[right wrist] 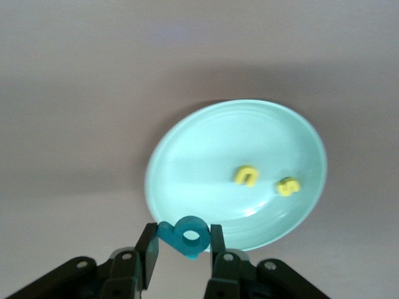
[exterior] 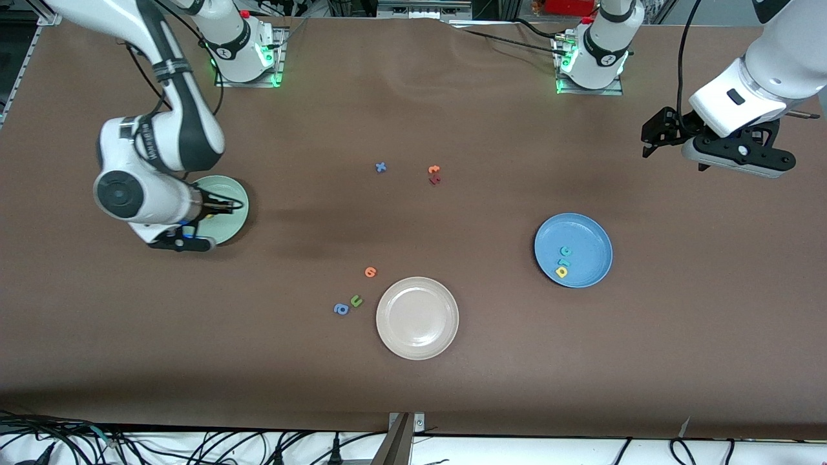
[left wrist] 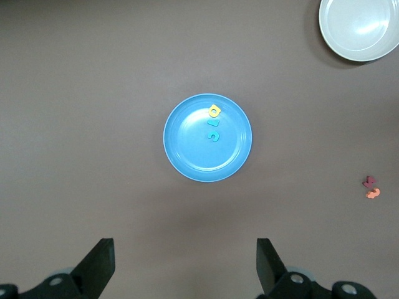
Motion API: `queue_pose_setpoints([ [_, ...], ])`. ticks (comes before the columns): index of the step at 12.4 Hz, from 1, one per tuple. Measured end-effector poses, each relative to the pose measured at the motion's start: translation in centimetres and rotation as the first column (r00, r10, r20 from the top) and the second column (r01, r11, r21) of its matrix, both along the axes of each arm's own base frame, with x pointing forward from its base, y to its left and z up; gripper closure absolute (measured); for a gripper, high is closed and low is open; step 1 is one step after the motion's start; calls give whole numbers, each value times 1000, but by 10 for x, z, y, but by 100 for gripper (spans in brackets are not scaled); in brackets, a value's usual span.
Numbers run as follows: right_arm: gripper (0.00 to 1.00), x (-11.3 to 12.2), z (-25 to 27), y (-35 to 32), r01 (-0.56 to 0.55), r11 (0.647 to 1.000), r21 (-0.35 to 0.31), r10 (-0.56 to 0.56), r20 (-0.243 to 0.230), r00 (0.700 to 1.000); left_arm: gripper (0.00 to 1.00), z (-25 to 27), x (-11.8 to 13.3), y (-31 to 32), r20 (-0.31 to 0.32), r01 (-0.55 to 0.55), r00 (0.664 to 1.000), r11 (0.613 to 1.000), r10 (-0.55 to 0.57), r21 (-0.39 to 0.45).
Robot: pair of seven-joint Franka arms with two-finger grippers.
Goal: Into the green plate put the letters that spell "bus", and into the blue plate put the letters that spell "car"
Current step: 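Carry the teal b over the green plate and open the right gripper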
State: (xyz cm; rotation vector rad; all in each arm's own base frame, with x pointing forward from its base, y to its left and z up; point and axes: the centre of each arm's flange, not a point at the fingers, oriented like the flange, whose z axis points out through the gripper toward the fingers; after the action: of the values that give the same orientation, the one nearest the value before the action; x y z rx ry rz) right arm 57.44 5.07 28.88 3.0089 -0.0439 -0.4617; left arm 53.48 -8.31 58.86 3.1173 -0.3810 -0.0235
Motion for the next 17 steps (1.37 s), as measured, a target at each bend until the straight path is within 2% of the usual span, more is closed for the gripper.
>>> queue_pose_setpoints([
  [3, 62, -19, -52, -44, -32, 999, 36, 31, 28, 999, 0, 0, 0, 0, 0, 0, 1000, 1000, 0, 0],
  [6, 62, -42, -90, -43, -10, 998, 62, 10, -7, 1000, 0, 0, 0, 0, 1, 0, 1000, 1000, 0, 0],
  [9, 62, -51, -99, -43, 0, 998, 68, 1, -16, 1000, 0, 0, 0, 0, 1, 1, 1000, 1000, -1, 0],
  [10, 56, -53, -100, -43, 1, 998, 68, 0, -14, 1000, 0, 0, 0, 0, 1, 1, 1000, 1000, -1, 0],
  [14, 9, -48, -85, -42, 2, 997, 75, -2, 1, 1000, 0, 1, 0, -2, 1, 3, 1000, 1000, -3, 0],
  [15, 1, -42, -67, -40, 2, 997, 80, -2, -3, 1000, 0, 1, 0, -2, 1, 4, 1000, 1000, -4, 0],
  [17, 2, -27, -9, -37, 13, 996, 94, -13, 0, 1000, 0, 1, 0, -2, 1, 5, 1000, 1000, -5, 0],
])
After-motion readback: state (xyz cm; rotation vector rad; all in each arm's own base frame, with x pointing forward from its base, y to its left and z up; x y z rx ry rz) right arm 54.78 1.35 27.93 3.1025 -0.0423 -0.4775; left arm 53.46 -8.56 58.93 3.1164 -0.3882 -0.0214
